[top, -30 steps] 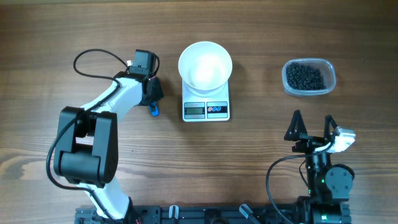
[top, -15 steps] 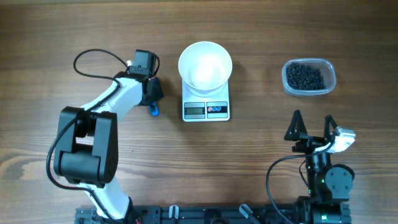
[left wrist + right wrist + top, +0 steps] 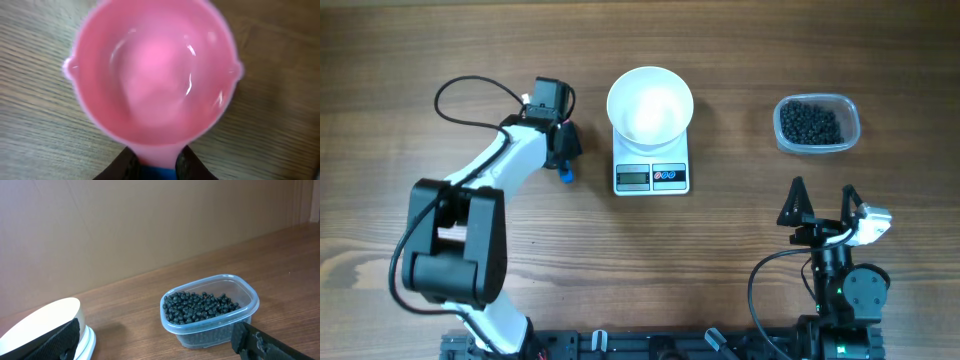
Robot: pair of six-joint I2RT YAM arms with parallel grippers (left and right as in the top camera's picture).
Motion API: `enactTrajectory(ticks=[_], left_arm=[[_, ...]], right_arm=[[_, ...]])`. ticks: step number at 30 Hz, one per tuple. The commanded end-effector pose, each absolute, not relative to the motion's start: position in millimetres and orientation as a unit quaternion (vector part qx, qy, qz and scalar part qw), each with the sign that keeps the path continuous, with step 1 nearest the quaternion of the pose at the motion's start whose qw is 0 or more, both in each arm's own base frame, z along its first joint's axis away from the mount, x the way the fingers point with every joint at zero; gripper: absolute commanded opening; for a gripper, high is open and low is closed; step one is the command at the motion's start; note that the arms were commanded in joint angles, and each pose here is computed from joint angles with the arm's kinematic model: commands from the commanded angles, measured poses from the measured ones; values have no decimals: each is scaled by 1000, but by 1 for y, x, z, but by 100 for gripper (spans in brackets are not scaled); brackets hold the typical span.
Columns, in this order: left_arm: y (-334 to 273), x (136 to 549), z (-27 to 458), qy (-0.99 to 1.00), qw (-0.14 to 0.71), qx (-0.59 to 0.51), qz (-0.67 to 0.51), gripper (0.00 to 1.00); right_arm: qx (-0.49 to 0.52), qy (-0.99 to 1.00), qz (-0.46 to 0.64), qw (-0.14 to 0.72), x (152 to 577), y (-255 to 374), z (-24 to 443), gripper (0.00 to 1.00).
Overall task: Scoop item into bowl and weigh 150g on scale
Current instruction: 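Lower the left gripper and close it on the blue scoop handle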
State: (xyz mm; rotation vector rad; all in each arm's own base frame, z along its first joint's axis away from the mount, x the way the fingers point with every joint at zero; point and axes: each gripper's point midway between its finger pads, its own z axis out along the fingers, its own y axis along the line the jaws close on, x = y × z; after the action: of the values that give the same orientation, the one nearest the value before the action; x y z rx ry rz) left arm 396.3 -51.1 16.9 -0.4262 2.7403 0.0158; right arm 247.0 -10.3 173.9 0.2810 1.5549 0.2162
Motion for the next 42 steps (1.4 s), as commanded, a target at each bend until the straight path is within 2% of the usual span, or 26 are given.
enactTrajectory(ticks=[1,11,15,24,42], left_arm=[[-51,402,47,964,220,-152,-2,23],[-52,396,51,965,213,-154,-9,23],[-51,387,39,960,203,-191,-13,22],[-50,381,13,963,193,-191,-9,22],[-50,382,3,964,186,-187,-6,31]], right_arm=[[128,693,99,703,247,-10,177,100],[127,693,99,703,247,-10,177,100],[128,693,99,703,247,-10,177,100],[127,693,99,703,247,-10,177,100],[127,693,99,703,247,-10,177,100]])
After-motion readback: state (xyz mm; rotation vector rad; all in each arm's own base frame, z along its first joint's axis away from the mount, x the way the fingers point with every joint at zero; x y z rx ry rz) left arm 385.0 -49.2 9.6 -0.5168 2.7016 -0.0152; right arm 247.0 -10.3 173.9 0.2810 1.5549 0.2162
